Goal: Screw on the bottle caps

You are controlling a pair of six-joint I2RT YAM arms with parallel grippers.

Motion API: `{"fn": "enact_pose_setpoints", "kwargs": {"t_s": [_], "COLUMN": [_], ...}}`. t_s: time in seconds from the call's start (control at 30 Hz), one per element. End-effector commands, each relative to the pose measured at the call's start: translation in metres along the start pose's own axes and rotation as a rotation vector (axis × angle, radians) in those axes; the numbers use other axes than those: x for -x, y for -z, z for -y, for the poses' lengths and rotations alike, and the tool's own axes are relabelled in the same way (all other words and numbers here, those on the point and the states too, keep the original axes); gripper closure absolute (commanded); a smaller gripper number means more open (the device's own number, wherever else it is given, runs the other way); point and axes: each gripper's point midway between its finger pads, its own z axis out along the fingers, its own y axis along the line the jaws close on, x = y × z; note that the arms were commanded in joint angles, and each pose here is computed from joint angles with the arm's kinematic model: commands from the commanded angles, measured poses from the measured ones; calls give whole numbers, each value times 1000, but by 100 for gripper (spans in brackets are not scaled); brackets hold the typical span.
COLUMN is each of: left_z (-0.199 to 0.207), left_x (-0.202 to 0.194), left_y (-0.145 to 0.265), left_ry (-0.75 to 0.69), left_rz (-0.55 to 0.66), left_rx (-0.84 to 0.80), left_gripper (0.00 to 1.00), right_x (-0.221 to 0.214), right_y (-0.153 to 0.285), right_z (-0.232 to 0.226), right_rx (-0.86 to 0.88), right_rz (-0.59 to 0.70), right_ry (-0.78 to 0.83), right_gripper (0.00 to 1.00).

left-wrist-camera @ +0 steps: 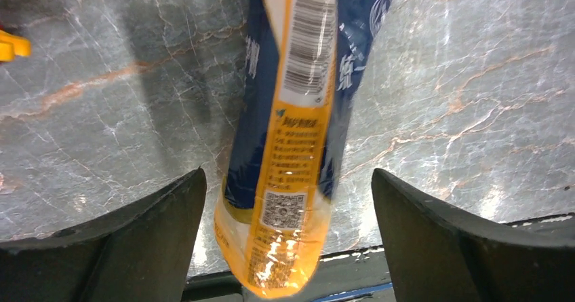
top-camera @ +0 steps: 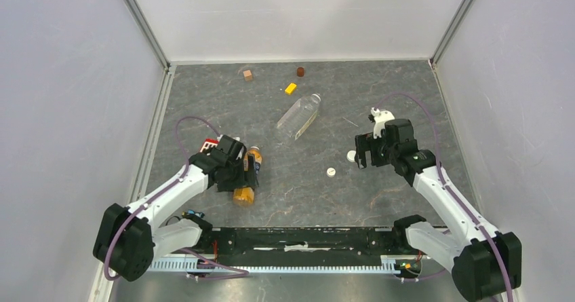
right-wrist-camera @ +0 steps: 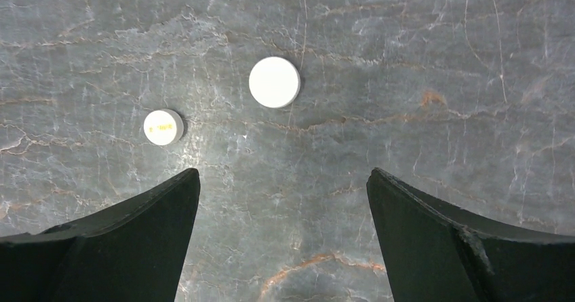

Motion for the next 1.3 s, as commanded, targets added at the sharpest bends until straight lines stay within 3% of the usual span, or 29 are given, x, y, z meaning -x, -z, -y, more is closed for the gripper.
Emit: {"fn": "enact_pose_setpoints", "kwargs": {"t_s": [0.0,0.1,0.2,0.37,0.63,0.93,1.13,1.27], "left_z": [14,14,11,9,-11,-6,0,9], "left_x": [34,44,49,42,43,36,34,43], "left_y": [16,24,20,3,-18,-39,-40,-28], "left_ry": [-10,-51,-91,-128,-156,-209,-232,-245], "left_rz": [90,93,71,-30,-64,-101,-98,-34], "left_rx": [-5,26,67,108,256,309,305,265], "left_gripper": [0,0,0,0,1,9,25,45], "right_x": [20,25,24,11,2,-4,1,-1], "right_y": [9,11,10,8,4,-3,-13,-24], "right_z": [3,3,0,3,-3,-16,-44,-65], "right_rx": [-35,-51,-20,-27,-33,-92,-75,-60], "right_rz": [20,40,39,-37,-87,-155,-182,-225], "right_ry": [-32,-88,-36,4,-5,47,103,144], "right_gripper": [2,2,2,2,5,9,10,13]}}
